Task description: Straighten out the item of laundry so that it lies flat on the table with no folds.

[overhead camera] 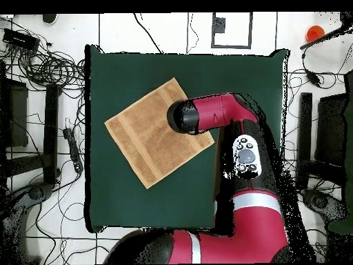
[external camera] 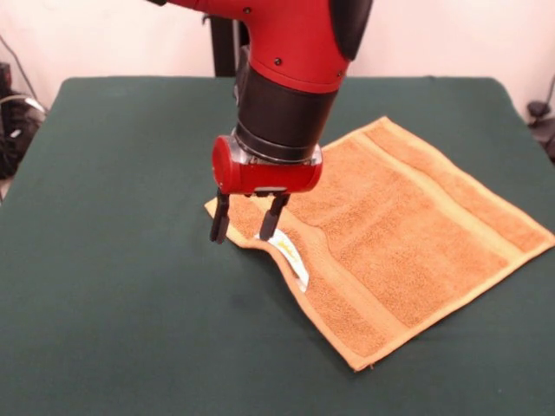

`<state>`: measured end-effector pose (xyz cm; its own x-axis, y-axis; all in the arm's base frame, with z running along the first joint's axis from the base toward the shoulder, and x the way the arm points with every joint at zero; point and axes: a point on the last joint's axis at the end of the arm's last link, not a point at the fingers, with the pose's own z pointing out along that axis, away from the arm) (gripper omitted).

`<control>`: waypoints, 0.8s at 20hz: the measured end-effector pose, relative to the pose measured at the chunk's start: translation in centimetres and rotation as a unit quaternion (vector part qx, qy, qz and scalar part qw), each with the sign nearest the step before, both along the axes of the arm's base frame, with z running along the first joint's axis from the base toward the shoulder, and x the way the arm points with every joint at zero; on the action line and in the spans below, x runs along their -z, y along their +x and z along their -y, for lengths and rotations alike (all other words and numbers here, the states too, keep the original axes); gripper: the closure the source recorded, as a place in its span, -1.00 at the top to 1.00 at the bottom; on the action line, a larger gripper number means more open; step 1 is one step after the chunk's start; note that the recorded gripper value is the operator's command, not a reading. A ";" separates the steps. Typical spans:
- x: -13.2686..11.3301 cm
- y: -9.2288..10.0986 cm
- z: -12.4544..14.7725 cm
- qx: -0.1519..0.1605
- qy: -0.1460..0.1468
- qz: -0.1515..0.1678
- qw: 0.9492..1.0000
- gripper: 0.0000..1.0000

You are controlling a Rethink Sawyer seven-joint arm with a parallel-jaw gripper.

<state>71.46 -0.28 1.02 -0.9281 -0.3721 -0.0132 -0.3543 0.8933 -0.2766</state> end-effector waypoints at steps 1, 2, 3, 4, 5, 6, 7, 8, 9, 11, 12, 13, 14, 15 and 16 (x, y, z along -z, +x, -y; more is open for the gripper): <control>0.0 0.0 0.0 0.000 0.000 0.000 1.000 1.00; 0.1 0.0 0.1 0.001 0.000 0.000 1.000 1.00; 0.1 0.0 0.2 0.001 0.000 0.000 1.000 1.00; 0.1 0.0 0.2 0.002 0.000 0.000 1.000 1.00; 0.1 0.0 0.3 0.002 0.000 0.000 1.000 1.00; 0.1 0.0 0.4 0.003 0.000 -0.001 1.000 1.00; 0.1 0.0 0.4 0.003 0.000 0.000 1.000 1.00; 0.1 0.0 0.4 0.003 0.000 0.000 1.000 1.00; 0.1 0.0 0.4 0.003 0.000 0.000 1.000 1.00; 0.1 0.0 0.4 0.003 0.000 0.000 1.000 1.00; 0.1 0.0 0.4 0.003 0.000 0.000 1.000 1.00; 0.1 0.0 0.5 0.003 0.001 0.000 1.000 1.00; 0.1 0.0 0.5 0.004 0.003 0.000 1.000 1.00; 0.1 0.1 0.4 0.005 0.005 0.001 1.000 1.00; 0.1 0.2 0.3 0.005 0.008 0.001 1.000 1.00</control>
